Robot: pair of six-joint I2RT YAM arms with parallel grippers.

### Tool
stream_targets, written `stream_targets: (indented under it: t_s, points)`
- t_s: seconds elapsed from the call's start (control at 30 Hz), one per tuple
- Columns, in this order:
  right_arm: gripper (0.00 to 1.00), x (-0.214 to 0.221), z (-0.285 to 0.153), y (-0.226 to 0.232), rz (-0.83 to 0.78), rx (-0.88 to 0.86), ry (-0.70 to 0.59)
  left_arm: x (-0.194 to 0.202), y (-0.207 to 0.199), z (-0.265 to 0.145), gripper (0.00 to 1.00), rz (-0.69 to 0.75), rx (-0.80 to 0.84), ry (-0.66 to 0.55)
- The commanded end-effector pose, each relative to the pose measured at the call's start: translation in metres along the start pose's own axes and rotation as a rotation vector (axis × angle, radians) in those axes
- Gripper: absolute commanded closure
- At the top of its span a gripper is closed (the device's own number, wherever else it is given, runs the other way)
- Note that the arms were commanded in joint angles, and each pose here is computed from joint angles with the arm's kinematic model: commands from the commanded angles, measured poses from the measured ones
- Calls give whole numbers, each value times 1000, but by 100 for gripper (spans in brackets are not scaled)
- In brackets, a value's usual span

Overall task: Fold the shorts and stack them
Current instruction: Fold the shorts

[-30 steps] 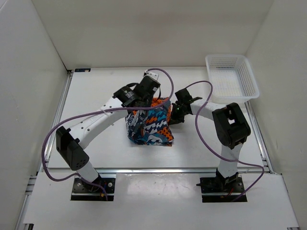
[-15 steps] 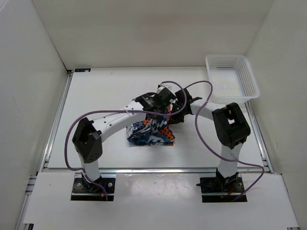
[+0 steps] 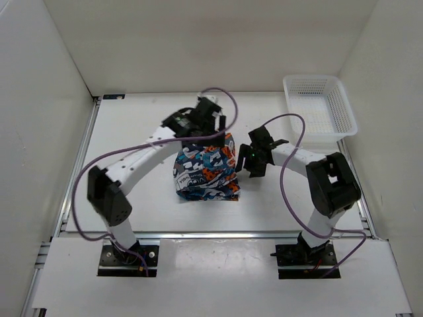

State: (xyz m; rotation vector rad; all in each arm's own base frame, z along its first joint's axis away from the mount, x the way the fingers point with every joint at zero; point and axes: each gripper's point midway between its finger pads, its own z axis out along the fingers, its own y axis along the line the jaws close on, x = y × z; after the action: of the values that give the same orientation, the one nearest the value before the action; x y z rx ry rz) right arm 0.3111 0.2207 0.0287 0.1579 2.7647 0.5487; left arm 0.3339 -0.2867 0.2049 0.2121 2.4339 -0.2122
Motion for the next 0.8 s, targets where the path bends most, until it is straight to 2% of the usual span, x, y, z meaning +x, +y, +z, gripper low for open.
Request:
stream_targets:
  t_s: [0.0, 0.03, 0.07, 0.1, 0.13, 0.17, 0.2, 0.27, 0.3, 0.37, 0.43, 0.57, 0.7, 0.77]
  points:
    - [27, 7, -32, -30, -42, 129, -32, -35, 28, -65, 6, -113, 92, -110]
    - [27, 9, -39, -36, -52, 151, -41, -30, 44, -60, 11, -127, 70, -94]
    - [36, 8, -56, -43, -53, 189, -74, -26, 51, -60, 24, -137, 66, -83]
    - [43, 6, -65, -46, -64, 210, -98, -25, 64, -62, 30, -157, 48, -89]
    - [53, 4, -74, -49, -64, 226, -121, -9, 69, -51, 37, -156, 37, -38]
    - [72, -1, -91, -45, -66, 216, -170, -3, 73, -50, 45, -175, 34, -24]
    - [79, -9, -102, -40, -67, 203, -206, 3, 71, -45, 61, -173, 43, -6]
    - [89, -14, -116, -20, -102, 147, -238, 23, 71, -26, 73, -204, 54, 49]
    - [91, -21, -127, 4, -140, 89, -262, 31, 69, -18, 78, -202, 59, 72]
    - [94, -23, -120, 29, -171, 37, -227, 53, 68, 10, 89, -229, 59, 144]
    - [95, -26, -123, 72, -238, -52, -218, 70, 68, 29, 89, -238, 43, 197]
    - [98, -20, -93, 117, -325, -108, -139, 110, 73, 60, 89, -275, 11, 304]
    - [99, -14, -49, 121, -313, -111, -57, 120, 73, 77, 89, -294, 17, 333]
    - [99, -11, -21, 108, -283, -51, -29, 123, 73, 82, 89, -293, 9, 347]
